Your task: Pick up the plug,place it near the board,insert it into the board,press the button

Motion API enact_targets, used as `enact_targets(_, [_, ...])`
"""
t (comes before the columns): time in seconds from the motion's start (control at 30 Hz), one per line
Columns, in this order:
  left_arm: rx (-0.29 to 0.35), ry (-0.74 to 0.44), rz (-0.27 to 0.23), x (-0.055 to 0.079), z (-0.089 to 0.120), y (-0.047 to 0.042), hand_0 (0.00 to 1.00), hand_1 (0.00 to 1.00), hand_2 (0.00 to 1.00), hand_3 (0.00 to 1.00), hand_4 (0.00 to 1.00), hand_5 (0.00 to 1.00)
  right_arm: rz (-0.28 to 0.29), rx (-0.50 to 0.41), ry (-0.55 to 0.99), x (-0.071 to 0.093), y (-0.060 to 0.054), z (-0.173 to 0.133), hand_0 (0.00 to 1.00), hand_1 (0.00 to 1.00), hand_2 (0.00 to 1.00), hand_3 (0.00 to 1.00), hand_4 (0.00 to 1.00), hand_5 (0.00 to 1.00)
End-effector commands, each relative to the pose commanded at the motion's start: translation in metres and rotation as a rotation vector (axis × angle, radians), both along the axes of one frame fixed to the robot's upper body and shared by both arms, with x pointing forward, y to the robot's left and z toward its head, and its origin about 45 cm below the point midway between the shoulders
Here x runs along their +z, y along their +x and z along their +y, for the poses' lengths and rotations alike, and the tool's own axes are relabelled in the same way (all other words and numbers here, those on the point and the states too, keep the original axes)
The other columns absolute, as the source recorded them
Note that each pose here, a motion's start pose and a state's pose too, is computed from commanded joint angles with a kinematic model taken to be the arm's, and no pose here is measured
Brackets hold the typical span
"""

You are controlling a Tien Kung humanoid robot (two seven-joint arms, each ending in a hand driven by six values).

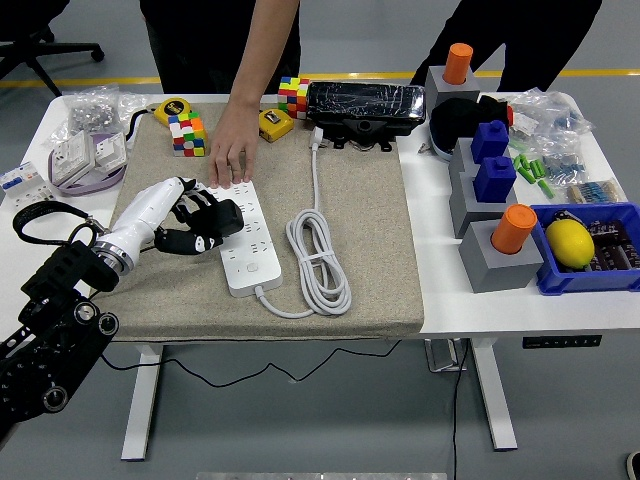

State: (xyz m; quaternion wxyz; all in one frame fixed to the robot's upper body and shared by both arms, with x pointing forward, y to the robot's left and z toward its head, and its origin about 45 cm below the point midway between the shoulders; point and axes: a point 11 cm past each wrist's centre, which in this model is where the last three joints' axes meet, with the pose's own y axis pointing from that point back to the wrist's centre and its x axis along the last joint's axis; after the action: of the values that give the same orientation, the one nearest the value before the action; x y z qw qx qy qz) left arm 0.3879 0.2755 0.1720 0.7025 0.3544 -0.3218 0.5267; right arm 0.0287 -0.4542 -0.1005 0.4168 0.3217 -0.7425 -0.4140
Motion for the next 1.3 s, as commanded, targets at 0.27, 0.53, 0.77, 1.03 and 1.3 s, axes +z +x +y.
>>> enact_targets(0.27, [0.007,0.01,0.025,-0.01,0.004,0.0029,0.374,0.369,0.308,0.487,0.721,0.002,0.001,0.0,0.0,0.0,0.0,0.0,0.832,0.802,0.789,0.811,0.998,0.998])
enact_targets(0.53, [0.01,0.023,0.031,-0.011,0.006,0.0077,0.373,0.367,0.296,0.487,0.721,0.002,-0.006,-0.001,-0.001,0.001,0.004,-0.001,0.832,0.803,0.789,0.811,0.998,0.998])
enact_targets(0.77, [0.008,0.038,0.038,-0.013,0.007,0.0103,0.373,0.377,0.299,0.491,0.727,0.002,-0.007,-0.002,-0.002,0.001,0.004,-0.002,0.832,0.803,0.789,0.811,0.998,0.998])
enact_targets(1.03, [0.007,0.048,0.04,-0.014,0.007,0.011,0.374,0.388,0.301,0.493,0.729,0.002,-0.01,0.001,-0.001,0.001,0.006,-0.002,0.832,0.803,0.789,0.81,0.998,0.998])
enact_targets(1.3, [0.012,0.063,0.042,-0.014,0.011,0.0136,0.375,0.397,0.304,0.495,0.73,0.002,-0.01,0.001,0.0,0.001,0.006,-0.002,0.833,0.803,0.79,0.807,0.998,0.998])
